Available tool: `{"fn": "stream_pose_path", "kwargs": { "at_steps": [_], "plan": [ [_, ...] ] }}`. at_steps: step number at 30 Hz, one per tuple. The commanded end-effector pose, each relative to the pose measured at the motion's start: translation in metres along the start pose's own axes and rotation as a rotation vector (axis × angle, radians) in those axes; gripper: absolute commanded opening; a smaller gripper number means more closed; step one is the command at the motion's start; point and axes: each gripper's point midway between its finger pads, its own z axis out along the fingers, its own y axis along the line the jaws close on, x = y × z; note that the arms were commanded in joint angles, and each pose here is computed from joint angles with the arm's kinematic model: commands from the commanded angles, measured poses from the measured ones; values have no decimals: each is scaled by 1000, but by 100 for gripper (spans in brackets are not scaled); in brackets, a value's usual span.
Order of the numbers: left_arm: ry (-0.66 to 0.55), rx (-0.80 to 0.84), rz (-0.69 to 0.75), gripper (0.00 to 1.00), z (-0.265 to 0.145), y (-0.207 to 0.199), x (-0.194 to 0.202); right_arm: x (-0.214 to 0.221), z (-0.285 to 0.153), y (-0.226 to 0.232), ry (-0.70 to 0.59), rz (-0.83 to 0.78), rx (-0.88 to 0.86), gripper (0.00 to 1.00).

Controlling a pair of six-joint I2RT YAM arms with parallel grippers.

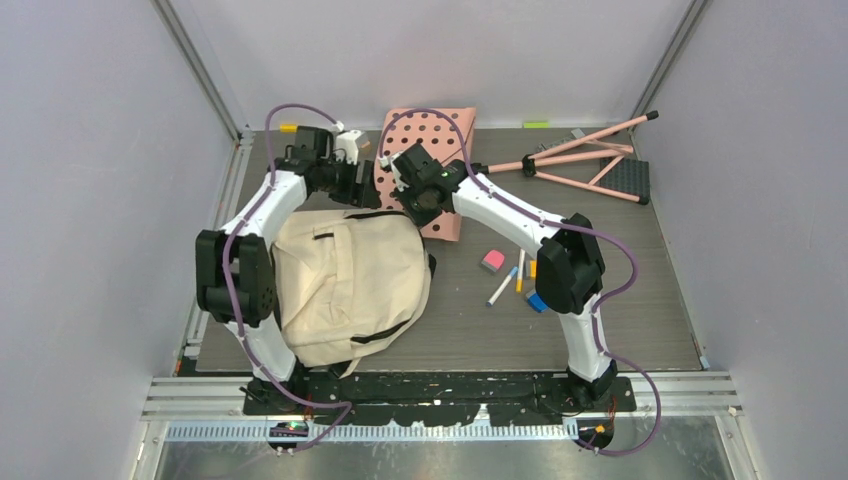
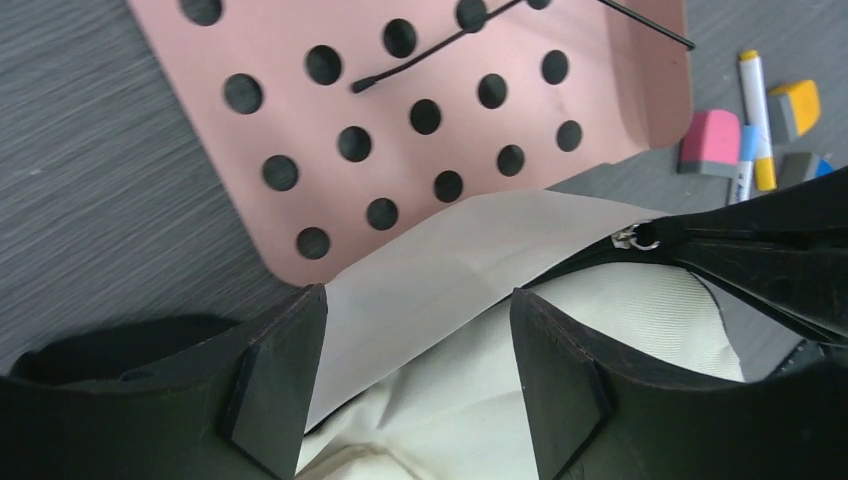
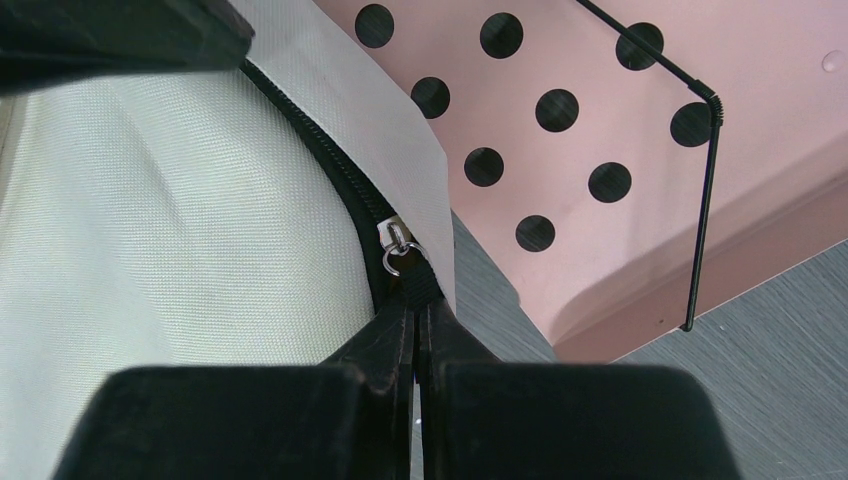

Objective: Pack the student bag
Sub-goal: Zip the student bag at the center of the board.

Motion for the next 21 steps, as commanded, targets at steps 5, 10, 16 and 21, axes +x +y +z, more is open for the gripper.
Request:
{"fn": "stream_pose_path", "kwargs": {
  "at_steps": [5,10,16,21],
  "plan": [
    [-49,154,76,68,8,-21,-12,-20,-12,-2,-47,15,-2,1],
    [-19,211,42,66,16,-26,-2,-20,-12,-1,-45,31,-5,1],
    [6,234,13,67,26,-25,9,-20,-12,-1,-44,33,-3,1],
    [35,240,3,49,33,-28,17,-19,-12,-1,-43,33,1,1]
  ]
}}
